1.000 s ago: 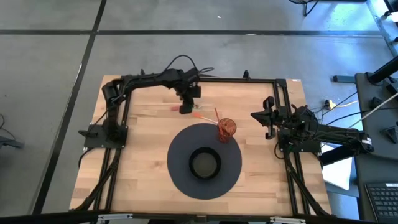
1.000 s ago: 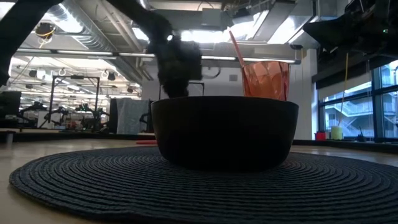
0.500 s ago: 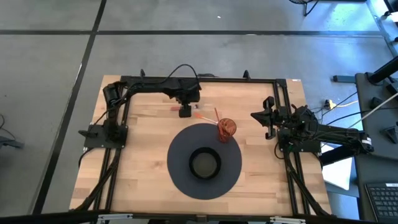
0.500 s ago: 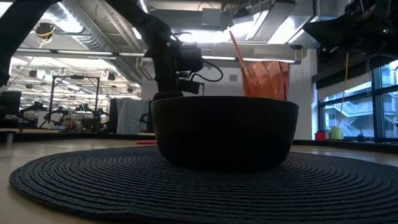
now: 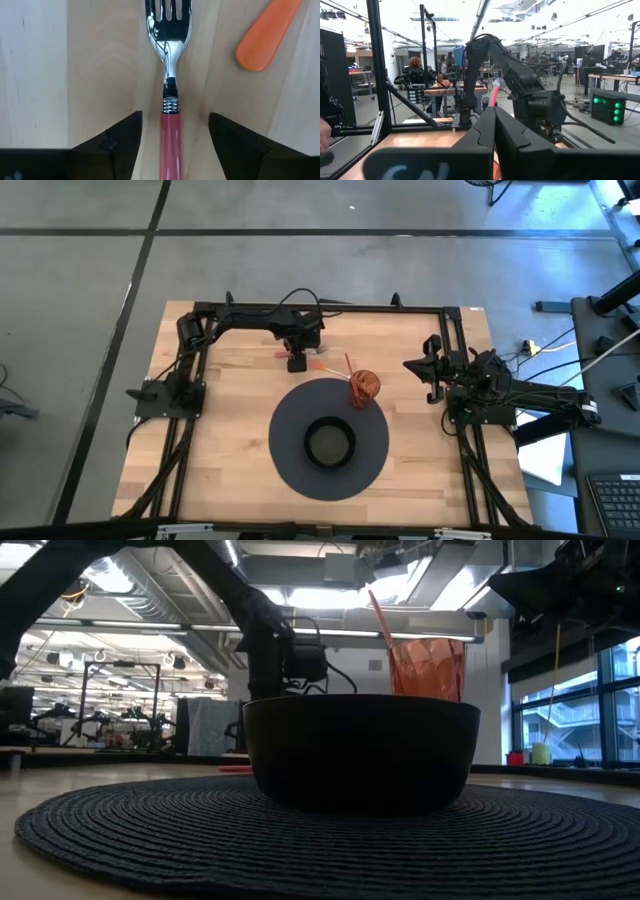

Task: Pick & Place Utensil
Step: Put the pink fork into the black bowl on the blue mat

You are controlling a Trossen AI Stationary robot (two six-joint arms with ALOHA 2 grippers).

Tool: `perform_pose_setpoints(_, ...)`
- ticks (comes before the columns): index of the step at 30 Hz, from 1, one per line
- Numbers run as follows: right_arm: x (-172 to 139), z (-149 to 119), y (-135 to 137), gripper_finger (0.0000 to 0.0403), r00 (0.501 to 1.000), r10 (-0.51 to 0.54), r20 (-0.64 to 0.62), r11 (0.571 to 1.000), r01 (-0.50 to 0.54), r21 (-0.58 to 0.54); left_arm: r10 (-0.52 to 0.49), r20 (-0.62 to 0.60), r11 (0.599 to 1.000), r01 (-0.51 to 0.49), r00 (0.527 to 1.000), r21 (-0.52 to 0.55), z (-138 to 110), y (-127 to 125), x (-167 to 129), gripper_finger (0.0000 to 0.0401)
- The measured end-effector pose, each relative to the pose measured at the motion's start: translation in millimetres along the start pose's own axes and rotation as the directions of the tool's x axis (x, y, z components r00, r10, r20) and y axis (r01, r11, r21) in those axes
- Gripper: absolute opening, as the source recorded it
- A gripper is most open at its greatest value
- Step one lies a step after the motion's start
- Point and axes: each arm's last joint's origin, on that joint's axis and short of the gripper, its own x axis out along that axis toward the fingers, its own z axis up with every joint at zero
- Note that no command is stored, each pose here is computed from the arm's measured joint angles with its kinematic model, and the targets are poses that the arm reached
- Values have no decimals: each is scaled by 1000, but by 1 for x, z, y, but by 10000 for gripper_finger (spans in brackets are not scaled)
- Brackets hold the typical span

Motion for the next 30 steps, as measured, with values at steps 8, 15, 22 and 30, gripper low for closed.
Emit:
perform_pose_setpoints(8, 0, 0, 0, 4, 1000, 0, 4, 1000, 0, -4, 4, 11, 1000, -4, 1000, 7, 1, 1, 5, 214)
perform_pose_setpoints(15, 0, 0, 0, 4, 1000, 0, 4, 1000, 0, -4, -6, 62, 1000, 6, 998, -8, 8, 8, 6, 174)
perform_pose_setpoints(22, 0, 0, 0, 4, 1000, 1, 4, 1000, -1, -1, -57, 16, 998, 58, 998, -22, 6, 5, 17, 87)
perform_pose_setpoints(30, 0, 0, 0, 4, 1000, 1, 4, 1000, -1, -1, -55, 11, 998, 55, 998, -15, 5, 2, 12, 27)
